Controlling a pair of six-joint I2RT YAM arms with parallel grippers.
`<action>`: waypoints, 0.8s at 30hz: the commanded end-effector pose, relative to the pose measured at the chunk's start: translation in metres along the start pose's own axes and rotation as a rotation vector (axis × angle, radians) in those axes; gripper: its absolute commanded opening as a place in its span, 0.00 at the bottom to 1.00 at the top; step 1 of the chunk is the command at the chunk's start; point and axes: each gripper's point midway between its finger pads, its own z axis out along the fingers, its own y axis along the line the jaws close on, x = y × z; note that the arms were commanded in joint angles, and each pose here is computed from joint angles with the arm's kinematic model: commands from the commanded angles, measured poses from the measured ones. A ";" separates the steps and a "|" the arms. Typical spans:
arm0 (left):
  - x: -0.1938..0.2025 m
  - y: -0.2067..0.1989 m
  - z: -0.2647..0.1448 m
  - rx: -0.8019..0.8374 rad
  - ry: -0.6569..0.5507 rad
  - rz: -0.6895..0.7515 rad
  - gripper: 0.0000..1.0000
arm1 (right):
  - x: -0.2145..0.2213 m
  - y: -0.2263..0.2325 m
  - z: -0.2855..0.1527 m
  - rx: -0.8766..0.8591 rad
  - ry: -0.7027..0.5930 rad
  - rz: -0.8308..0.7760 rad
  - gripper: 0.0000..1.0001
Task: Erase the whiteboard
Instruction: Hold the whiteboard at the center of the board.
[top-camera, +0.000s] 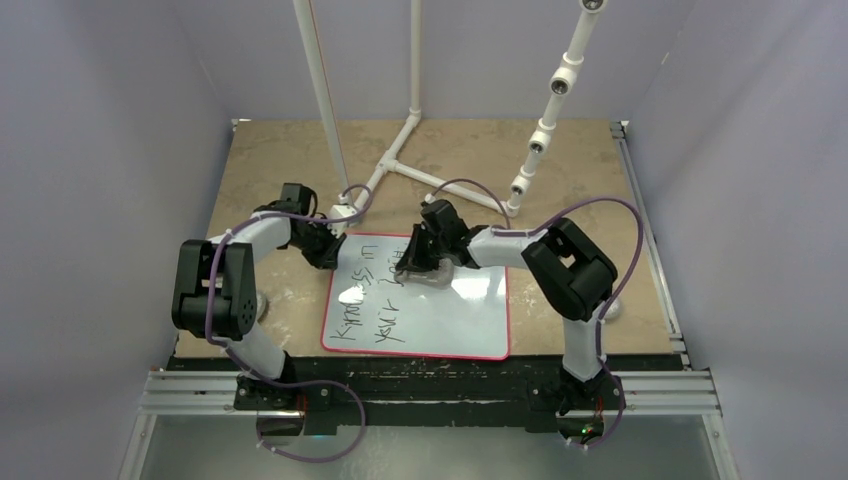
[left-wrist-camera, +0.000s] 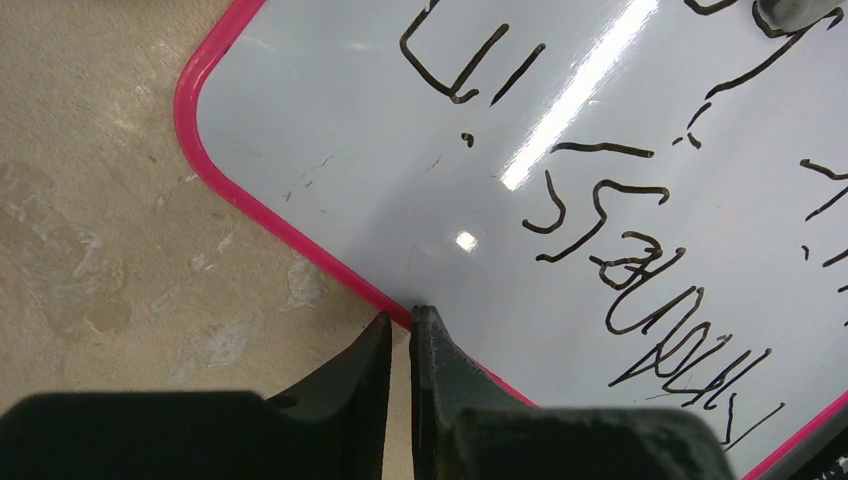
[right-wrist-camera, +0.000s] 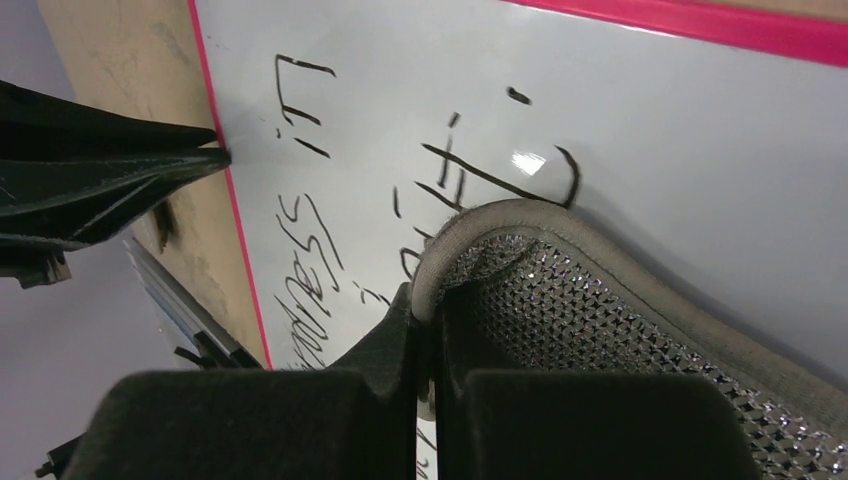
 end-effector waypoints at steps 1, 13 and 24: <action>0.050 -0.005 0.029 -0.004 0.187 0.041 0.08 | 0.017 -0.024 0.031 0.109 0.020 0.024 0.00; 0.061 0.003 0.031 -0.063 0.252 0.074 0.05 | 0.043 0.028 0.104 0.012 0.136 0.082 0.00; 0.068 0.001 0.030 -0.072 0.262 0.095 0.03 | 0.026 -0.096 0.039 0.190 -0.041 0.128 0.00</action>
